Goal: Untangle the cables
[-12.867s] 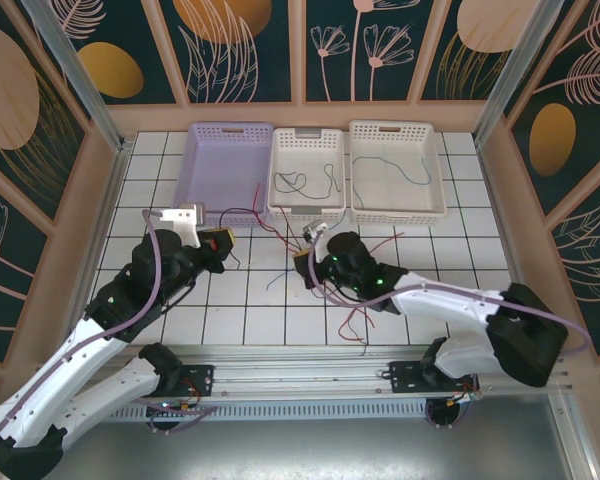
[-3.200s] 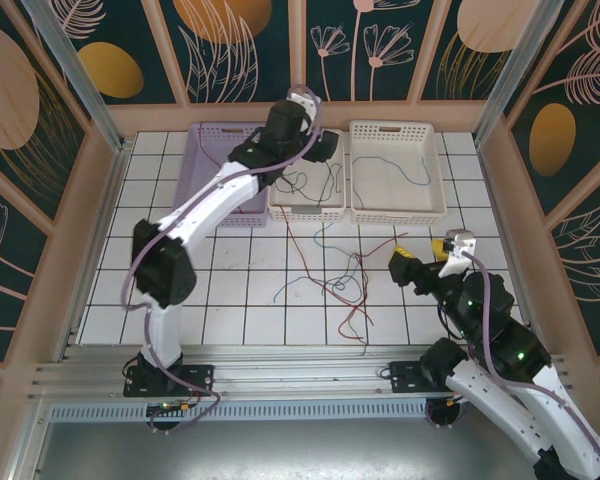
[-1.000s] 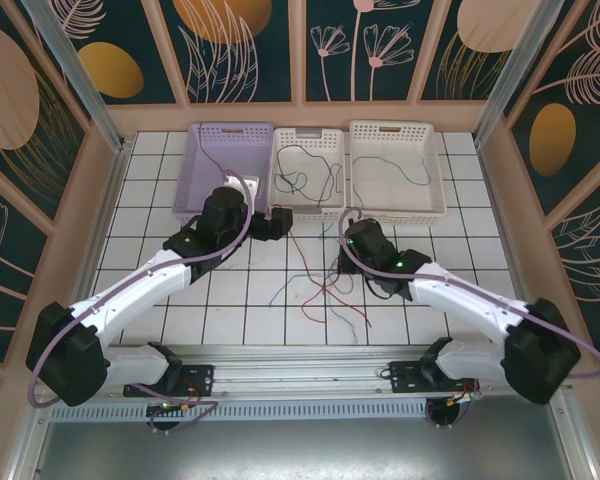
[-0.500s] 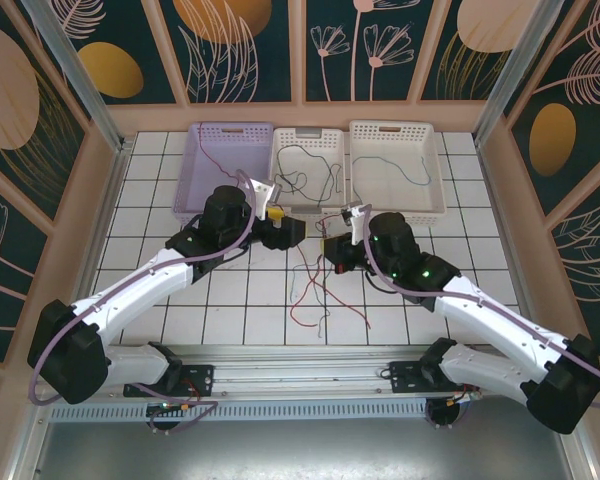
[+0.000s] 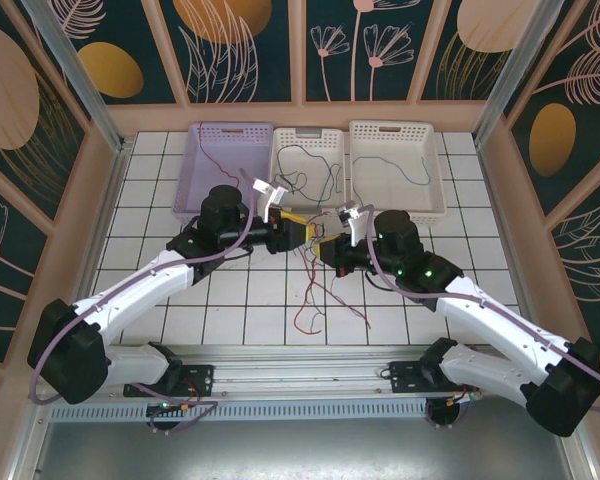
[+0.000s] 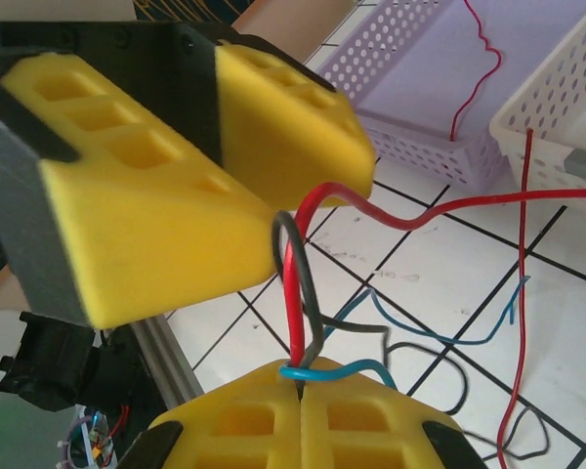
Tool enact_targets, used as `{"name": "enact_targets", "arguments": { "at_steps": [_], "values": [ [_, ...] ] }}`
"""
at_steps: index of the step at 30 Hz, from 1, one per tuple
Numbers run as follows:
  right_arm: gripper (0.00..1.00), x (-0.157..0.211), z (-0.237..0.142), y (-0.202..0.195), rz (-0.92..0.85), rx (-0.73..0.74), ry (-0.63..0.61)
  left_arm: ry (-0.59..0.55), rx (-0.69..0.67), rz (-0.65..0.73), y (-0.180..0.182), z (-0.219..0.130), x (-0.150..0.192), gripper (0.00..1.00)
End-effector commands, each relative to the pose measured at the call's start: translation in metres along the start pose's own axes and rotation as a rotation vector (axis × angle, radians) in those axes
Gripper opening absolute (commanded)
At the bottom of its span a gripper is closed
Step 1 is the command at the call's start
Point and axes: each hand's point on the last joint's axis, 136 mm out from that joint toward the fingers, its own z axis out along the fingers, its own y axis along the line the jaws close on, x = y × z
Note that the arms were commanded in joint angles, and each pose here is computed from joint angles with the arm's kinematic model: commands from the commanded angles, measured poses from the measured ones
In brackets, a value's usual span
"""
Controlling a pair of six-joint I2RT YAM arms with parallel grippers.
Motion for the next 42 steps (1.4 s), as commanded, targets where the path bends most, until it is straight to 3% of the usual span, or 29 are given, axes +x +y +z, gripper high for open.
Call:
{"name": "enact_targets", "arguments": {
  "at_steps": [1, 3, 6, 7, 9, 12, 14, 21, 27, 32, 42],
  "values": [
    [0.0, -0.01, -0.001, 0.006, -0.028, -0.034, -0.031, -0.012, 0.087, 0.022, -0.018, -0.001, -0.004, 0.26],
    [0.0, -0.008, -0.001, 0.002, -0.02, -0.023, -0.028, -0.014, 0.074, 0.023, -0.016, -0.001, -0.004, 0.13],
    [0.0, -0.007, -0.002, -0.001, -0.01, -0.024, -0.028, -0.012, 0.064, 0.017, -0.013, 0.0, -0.003, 0.13],
    [0.0, -0.006, -0.002, -0.001, -0.009, -0.027, -0.027, -0.011, 0.067, 0.017, -0.014, 0.0, -0.004, 0.16],
    [0.0, -0.005, -0.003, -0.002, -0.006, -0.023, -0.031, -0.014, 0.071, 0.018, -0.015, 0.0, -0.005, 0.36],
    [0.0, -0.002, -0.002, -0.005, 0.0, -0.017, -0.025, -0.017, 0.099, 0.019, -0.022, -0.002, -0.007, 0.53],
    [0.0, 0.0, -0.001, -0.004, 0.003, -0.024, -0.018, -0.022, 0.128, 0.011, -0.028, -0.003, -0.008, 0.57],
    [0.0, 0.001, -0.001, -0.003, 0.009, -0.031, -0.014, -0.006, 0.21, -0.012, -0.041, -0.004, -0.005, 0.55],
    [0.0, -0.003, -0.005, -0.001, 0.009, -0.028, -0.029, 0.081, 0.239, -0.024, -0.041, 0.006, 0.01, 0.49],
    [0.0, -0.008, -0.008, 0.002, 0.008, -0.031, -0.043, 0.156, 0.231, -0.005, -0.041, 0.015, 0.025, 0.47],
    [0.0, -0.005, -0.006, -0.005, 0.022, -0.005, -0.034, 0.146, 0.168, 0.049, -0.037, 0.011, 0.022, 0.34]
  ]
}}
